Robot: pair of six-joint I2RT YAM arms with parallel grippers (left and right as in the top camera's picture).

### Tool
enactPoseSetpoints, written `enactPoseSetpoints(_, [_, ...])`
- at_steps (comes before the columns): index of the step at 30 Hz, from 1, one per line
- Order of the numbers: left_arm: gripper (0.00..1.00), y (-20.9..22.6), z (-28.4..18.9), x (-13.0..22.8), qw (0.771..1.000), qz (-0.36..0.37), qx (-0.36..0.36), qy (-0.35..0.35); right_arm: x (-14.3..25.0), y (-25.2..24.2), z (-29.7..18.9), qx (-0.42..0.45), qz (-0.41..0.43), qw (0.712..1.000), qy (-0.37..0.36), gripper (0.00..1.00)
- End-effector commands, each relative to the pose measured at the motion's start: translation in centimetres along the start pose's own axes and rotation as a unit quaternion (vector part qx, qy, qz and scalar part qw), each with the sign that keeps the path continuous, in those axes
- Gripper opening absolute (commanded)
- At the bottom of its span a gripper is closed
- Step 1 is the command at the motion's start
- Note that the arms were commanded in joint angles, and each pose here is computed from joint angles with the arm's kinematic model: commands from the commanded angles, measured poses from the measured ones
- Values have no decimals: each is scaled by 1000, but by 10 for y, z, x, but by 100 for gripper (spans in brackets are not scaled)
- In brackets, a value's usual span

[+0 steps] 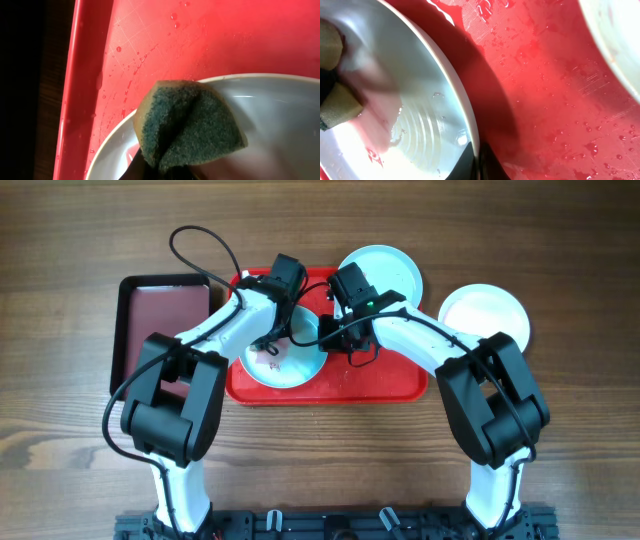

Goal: Clean dirty plates on tray and stack at the side
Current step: 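Scrub the blue plate with the sponge while the right gripper holds it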

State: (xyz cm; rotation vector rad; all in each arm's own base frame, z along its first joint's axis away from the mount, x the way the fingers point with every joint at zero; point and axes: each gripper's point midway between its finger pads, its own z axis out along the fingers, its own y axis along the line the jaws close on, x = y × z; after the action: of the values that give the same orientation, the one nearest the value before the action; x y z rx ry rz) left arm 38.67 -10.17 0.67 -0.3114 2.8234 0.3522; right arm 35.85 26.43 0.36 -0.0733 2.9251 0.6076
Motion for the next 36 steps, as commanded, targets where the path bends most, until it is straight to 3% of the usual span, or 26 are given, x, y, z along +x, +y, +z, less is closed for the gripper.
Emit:
enactPoseSetpoints(1, [4,-9,23,49,994,31,30,103,4,-5,8,-18,13,999,23,4])
enactPoseSetpoints(6, [4,-20,18,67,978,19,109,175,7,-13,14,-99,47,991,74,4])
enactPoseSetpoints(12, [4,-49,-13,96,921,91,272,262,6,-12,16,-131,46,987,84,4])
enactPoseSetpoints(17, [4,-59,-19,123,911,156,269,271,5,-12,16,-132,45,987,82,4])
enactPoseSetpoints(19, [4,-50,-1,120,937,124,212,249,5,-12,16,-132,45,987,81,4])
enactPoseSetpoints(23, [4,1,37,96,986,-17,22,165,5,-12,16,-131,45,987,80,4])
enactPoseSetpoints(28, [4,47,42,65,983,-129,-117,49,4,-12,16,-131,45,987,79,4])
enactPoseSetpoints(36, [4,72,35,60,975,-131,-179,17,4,-13,16,-130,45,988,78,4])
